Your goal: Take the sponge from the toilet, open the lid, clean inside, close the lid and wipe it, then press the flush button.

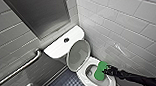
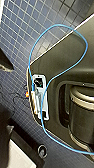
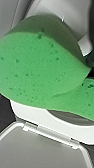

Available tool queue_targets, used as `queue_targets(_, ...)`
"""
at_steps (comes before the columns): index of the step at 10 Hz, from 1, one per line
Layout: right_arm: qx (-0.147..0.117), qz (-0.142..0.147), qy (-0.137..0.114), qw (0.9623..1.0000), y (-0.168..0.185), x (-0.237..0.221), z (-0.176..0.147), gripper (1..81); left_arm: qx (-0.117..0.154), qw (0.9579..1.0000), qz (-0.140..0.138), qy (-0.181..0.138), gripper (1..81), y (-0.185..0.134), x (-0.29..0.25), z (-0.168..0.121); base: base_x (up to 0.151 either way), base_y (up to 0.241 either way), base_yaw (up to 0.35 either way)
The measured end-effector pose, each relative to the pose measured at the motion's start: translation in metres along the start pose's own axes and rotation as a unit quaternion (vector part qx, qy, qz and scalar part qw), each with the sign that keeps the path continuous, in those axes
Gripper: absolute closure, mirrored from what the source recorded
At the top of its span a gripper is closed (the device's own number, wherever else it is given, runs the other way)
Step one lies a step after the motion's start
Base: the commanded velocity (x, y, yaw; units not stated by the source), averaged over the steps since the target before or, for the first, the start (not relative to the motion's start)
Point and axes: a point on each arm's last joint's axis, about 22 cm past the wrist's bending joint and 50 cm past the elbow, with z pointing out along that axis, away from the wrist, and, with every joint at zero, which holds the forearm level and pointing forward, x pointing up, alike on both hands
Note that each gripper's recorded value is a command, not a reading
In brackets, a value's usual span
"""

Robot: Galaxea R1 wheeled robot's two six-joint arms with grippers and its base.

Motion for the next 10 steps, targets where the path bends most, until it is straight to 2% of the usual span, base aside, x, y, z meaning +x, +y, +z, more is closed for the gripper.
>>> queue_targets(2, -0.005, 0.019, 0.002, 0.9998, 0.033, -0.017, -0.022, 81.1, 0.000, 1.0000, 0.000, 0.000, 1.0, 0.000, 0.000, 0.000, 0.000, 0.000, 0.000)
queue_targets(4, 0.000, 0.037, -0.005, 0.9993, 0.044, -0.053, -0.023, 81.1, 0.000, 1.0000, 0.000, 0.000, 1.0, 0.001, 0.000, 0.000, 0.000, 0.000, 0.000)
queue_targets(7, 0.009, 0.058, 0.012, 0.9982, 0.059, -0.066, -0.036, 81.1, -0.006, 1.0000, 0.004, 0.001, 1.0, 0.010, 0.002, 0.004, 0.000, 0.000, 0.000)
queue_targets(10, 0.018, 0.093, 0.030, 0.9951, 0.080, -0.083, -0.064, 81.1, -0.008, 1.0000, 0.006, 0.001, 1.0, 0.014, 0.003, 0.005, 0.000, 0.000, 0.000)
